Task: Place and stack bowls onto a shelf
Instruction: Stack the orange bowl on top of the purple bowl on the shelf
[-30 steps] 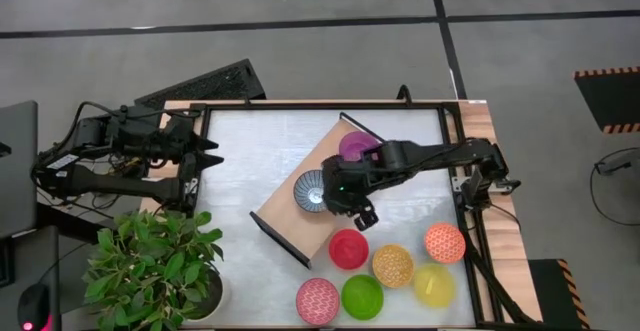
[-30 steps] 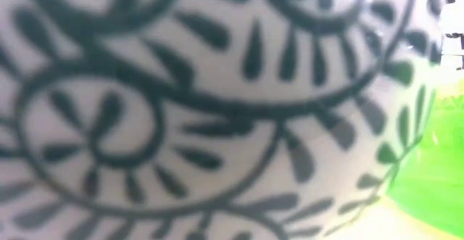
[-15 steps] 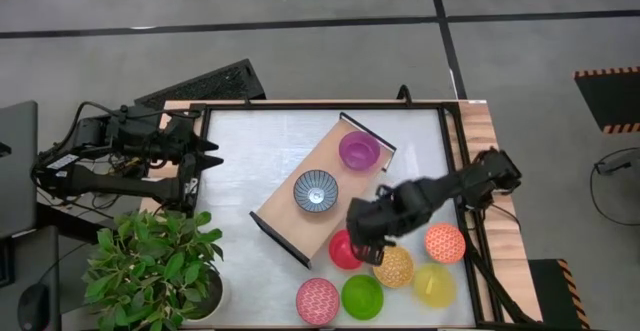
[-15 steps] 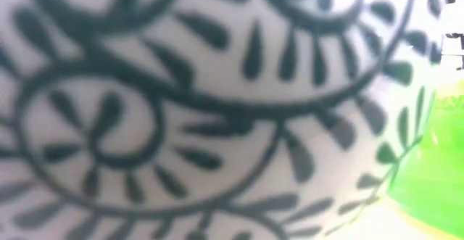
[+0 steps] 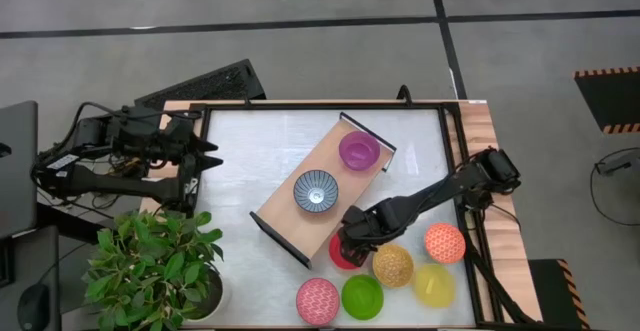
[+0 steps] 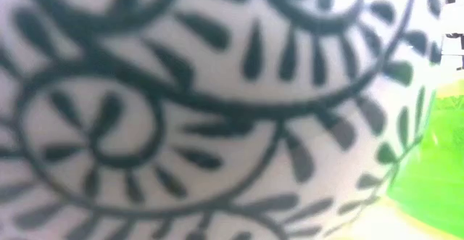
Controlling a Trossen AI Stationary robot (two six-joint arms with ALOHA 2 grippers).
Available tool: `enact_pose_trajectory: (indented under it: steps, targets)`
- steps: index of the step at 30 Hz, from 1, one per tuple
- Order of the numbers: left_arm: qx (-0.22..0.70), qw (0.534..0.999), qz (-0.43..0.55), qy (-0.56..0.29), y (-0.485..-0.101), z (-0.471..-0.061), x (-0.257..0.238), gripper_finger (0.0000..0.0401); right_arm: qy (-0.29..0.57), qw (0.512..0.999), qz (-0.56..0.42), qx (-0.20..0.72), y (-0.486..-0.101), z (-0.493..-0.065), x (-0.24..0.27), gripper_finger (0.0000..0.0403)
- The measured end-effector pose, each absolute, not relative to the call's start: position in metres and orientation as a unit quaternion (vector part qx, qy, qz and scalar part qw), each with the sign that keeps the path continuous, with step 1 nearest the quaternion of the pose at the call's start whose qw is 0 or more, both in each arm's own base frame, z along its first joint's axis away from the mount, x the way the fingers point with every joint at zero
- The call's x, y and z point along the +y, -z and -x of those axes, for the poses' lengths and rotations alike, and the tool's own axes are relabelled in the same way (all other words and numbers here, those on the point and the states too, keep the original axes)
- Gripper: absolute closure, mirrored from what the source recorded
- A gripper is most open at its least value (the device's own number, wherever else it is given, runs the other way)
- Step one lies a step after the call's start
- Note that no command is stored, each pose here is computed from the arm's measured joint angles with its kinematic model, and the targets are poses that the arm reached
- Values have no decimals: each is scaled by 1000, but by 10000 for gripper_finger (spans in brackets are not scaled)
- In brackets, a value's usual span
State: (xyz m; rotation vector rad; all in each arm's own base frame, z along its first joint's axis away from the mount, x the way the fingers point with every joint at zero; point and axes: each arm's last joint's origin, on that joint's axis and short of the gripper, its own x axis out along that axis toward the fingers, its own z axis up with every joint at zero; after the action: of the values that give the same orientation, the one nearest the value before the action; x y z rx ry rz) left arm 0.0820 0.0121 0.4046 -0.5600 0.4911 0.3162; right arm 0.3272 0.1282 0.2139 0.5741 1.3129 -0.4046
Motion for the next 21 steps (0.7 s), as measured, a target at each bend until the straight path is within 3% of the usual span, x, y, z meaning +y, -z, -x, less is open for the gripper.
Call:
enact_pose_trajectory:
  steps: [10, 13, 18, 21]
  targets:
    - [252, 915, 272, -157, -402, -81, 12, 131, 170, 734, -271, 599, -181, -324, 115, 189]
    - [251, 915, 272, -157, -402, -81, 12, 131, 170, 734, -273, 598, -181, -325, 114, 243]
    - [250, 916, 271, -160, -402, -81, 12, 131, 163, 735, -266, 602, -181, -325, 112, 373]
    - [249, 916, 269, -166, -402, -81, 13, 131, 161, 736, -265, 602, -181, -326, 111, 381]
